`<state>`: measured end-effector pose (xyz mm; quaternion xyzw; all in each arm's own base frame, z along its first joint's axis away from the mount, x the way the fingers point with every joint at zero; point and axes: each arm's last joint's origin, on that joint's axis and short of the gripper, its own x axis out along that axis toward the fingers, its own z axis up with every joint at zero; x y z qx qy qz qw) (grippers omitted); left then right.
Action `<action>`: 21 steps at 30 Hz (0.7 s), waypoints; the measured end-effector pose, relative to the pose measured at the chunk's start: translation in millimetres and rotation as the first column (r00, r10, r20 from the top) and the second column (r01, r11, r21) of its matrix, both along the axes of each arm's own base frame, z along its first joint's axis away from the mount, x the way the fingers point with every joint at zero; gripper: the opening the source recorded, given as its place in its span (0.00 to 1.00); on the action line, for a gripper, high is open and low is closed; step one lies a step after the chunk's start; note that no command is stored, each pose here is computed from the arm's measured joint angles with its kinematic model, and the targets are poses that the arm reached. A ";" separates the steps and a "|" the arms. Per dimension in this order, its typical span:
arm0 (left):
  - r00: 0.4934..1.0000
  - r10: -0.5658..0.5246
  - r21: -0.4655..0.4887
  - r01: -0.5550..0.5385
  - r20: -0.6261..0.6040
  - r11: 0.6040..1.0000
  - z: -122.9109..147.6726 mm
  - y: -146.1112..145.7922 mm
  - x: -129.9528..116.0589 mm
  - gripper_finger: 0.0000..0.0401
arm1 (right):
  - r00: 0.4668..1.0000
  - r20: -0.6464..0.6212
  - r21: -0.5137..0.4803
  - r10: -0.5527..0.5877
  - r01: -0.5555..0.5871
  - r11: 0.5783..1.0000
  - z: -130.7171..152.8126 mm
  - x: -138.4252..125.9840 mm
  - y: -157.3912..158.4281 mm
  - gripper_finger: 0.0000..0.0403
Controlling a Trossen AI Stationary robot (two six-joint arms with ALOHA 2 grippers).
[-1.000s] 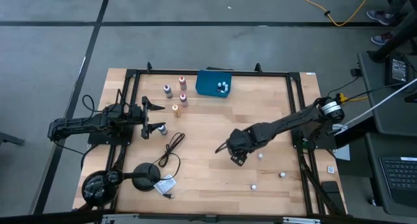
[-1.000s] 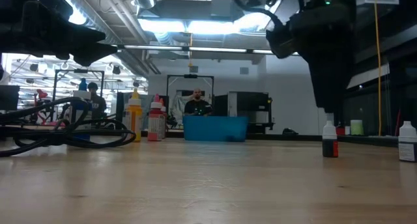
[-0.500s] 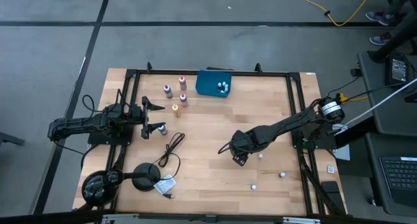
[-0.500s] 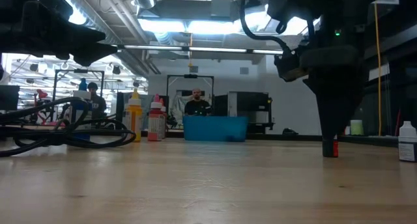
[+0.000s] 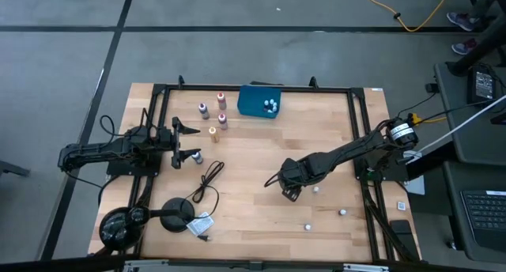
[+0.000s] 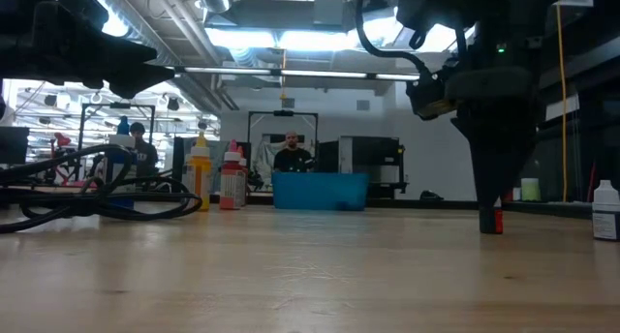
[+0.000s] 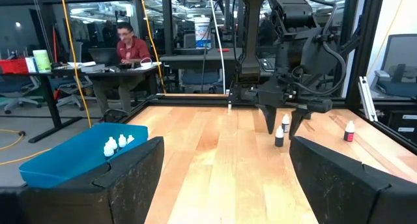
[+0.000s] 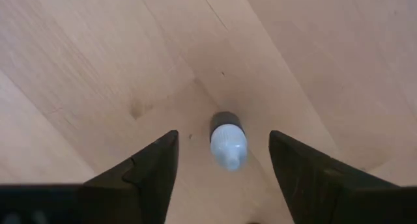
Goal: Pick & Place food coloring
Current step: Put the small red food coloring bottle into the blue container
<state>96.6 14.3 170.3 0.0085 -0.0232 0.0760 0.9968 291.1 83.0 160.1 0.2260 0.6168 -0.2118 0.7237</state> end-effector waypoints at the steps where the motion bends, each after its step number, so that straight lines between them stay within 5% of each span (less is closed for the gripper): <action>1: 1.000 0.000 0.000 0.000 0.000 1.000 -0.1 0.0 0.0 0.82 | 1.000 0.000 0.000 0.001 -0.001 1.000 0.0 0.0 0.0 0.55; 16: 1.000 0.000 0.000 0.000 -0.001 1.000 -0.1 0.0 0.0 0.82 | 0.998 0.002 -0.005 0.056 -0.056 0.998 5.0 5.2 -7.0 0.16; 21: 1.000 0.000 0.000 0.000 -0.001 1.000 -0.1 0.0 0.0 0.82 | 0.992 0.027 -0.013 0.121 -0.121 0.993 25.5 18.5 -16.2 0.15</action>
